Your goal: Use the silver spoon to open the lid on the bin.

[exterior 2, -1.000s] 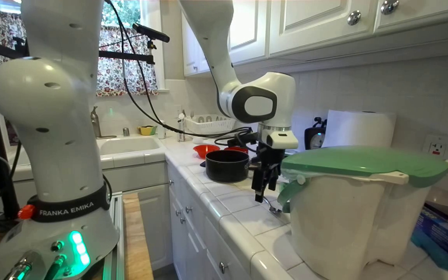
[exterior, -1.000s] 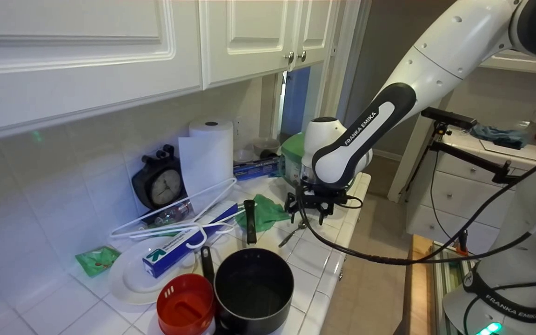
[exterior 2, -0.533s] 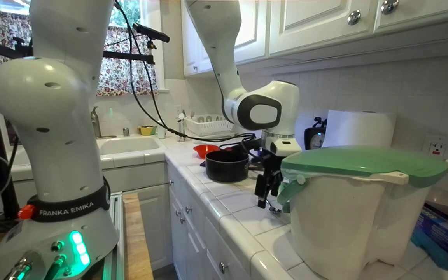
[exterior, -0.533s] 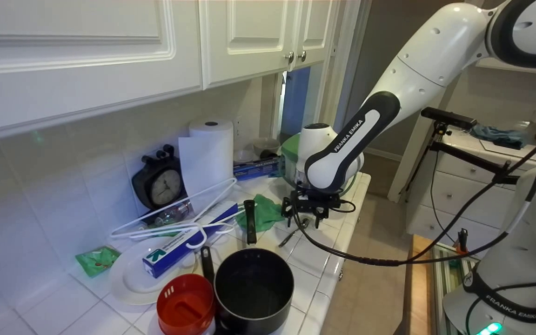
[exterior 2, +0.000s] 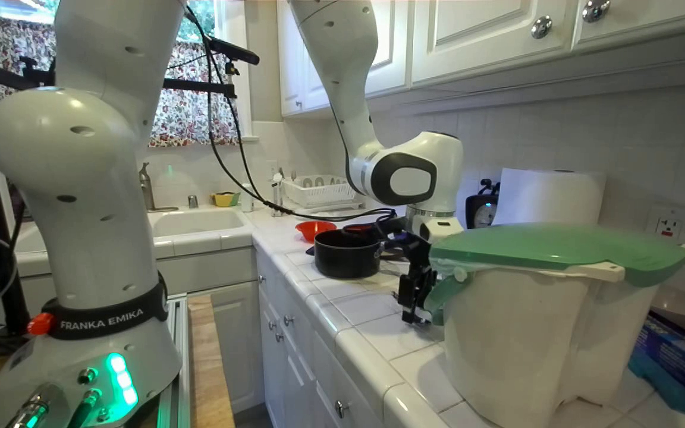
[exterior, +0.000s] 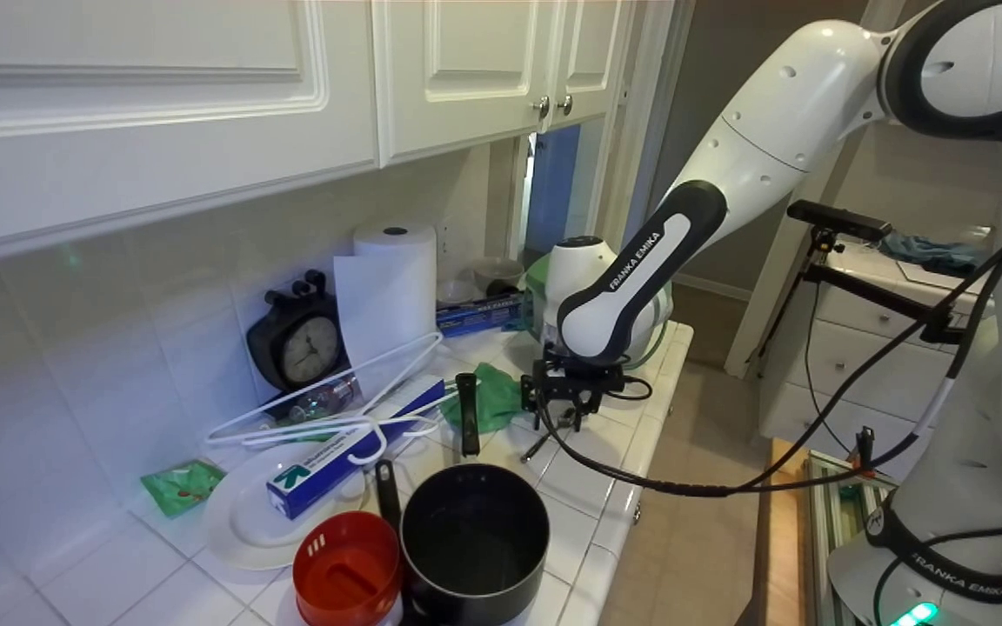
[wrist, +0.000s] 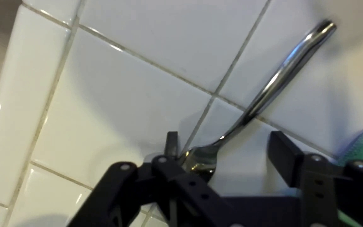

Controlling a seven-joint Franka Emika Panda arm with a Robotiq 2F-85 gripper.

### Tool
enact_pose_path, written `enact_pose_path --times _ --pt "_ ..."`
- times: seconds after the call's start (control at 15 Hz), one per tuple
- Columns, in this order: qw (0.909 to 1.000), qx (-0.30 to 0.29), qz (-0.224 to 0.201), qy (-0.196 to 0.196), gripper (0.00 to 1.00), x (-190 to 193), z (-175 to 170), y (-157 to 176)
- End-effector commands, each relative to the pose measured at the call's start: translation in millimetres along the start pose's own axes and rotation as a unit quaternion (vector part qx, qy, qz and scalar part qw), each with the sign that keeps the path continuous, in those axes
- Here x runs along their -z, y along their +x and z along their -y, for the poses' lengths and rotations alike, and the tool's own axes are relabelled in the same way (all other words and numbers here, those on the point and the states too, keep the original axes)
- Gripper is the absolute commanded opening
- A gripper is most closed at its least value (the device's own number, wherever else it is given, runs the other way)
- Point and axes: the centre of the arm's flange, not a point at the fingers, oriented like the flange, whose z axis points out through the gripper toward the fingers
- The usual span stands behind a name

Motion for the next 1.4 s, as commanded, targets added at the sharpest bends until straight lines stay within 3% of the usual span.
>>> enact_pose_path --times 0.0,0.13,0.27,0.53,0.67,0.8,0.93,1.07,1.33 --pt "1.0 -0.008 0.0 0.004 0.44 -5.1 9.2 2.7" --pt "1.0 -0.006 -0.002 0.005 0.34 -4.1 11.6 2.8" --pt "1.0 -0.005 -0.003 0.005 0.32 -3.6 13.7 1.9" --pt "1.0 -0.004 -0.003 0.003 0.49 -5.1 15.5 1.4" --pt "1.0 -0.004 -0.004 0.003 0.38 -5.2 15.9 0.8" --pt "1.0 -0.003 -0.004 0.003 0.18 -4.5 16.9 0.5" --pt "1.0 -0.002 -0.005 0.004 0.08 -4.1 18.3 -0.1" --pt "1.0 -0.002 -0.005 0.004 0.03 -4.3 18.8 -0.3" --pt "1.0 -0.003 -0.004 0.003 0.07 -4.0 18.5 -0.2"
